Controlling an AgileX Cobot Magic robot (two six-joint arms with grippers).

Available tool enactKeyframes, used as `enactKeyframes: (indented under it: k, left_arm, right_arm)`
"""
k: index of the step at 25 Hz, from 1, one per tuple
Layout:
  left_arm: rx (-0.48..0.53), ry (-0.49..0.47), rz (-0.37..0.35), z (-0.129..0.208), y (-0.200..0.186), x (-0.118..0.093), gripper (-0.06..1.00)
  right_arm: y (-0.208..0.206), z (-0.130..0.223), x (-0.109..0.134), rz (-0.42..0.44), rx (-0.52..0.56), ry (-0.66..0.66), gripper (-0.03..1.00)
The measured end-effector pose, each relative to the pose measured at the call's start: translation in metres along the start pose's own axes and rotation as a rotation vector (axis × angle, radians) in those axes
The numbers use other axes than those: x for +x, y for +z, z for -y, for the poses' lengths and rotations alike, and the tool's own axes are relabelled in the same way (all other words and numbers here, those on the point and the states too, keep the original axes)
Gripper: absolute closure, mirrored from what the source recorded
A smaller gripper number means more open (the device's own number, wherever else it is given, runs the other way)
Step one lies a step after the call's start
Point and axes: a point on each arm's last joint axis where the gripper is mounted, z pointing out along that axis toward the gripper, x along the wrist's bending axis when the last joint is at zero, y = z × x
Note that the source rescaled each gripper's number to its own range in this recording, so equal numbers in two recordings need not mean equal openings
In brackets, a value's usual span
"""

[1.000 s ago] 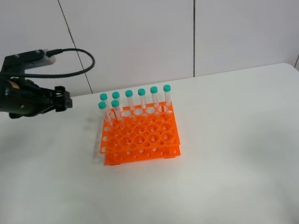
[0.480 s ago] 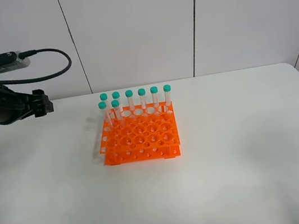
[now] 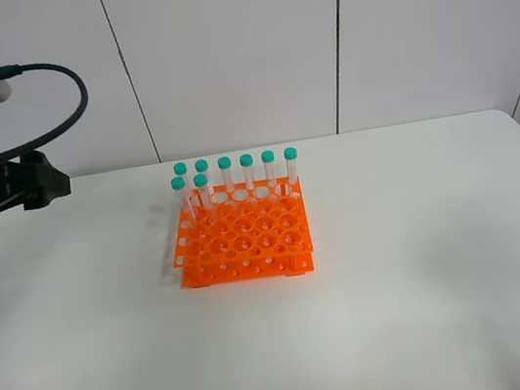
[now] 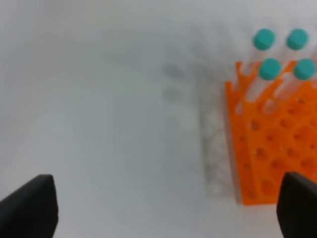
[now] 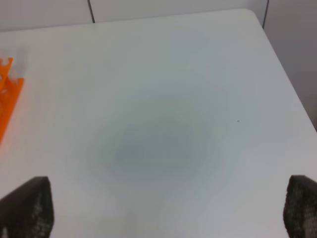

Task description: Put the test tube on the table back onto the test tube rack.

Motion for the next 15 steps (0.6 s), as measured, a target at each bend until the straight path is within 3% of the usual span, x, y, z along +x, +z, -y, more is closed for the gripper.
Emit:
enactKeyframes:
  k: [5,10,15]
  left_arm:
    - [-0.06,0.007,0.012,0.009,-0.058,0.0,-0.06]
    - [-0.128,0.02,0.043,0.041,-0.107,0.0,-0.06]
    - [-0.102,-0.032,0.0,0.078,-0.13,0.007,-0.06]
  right_arm:
    - [0.0,0.0,0.0,0.0,0.0,0.0,-0.03]
    - [0.0,0.0,0.0,0.0,0.0,0.0,-0.03]
    - [0.0,0.0,0.0,0.0,0.0,0.0,-0.03]
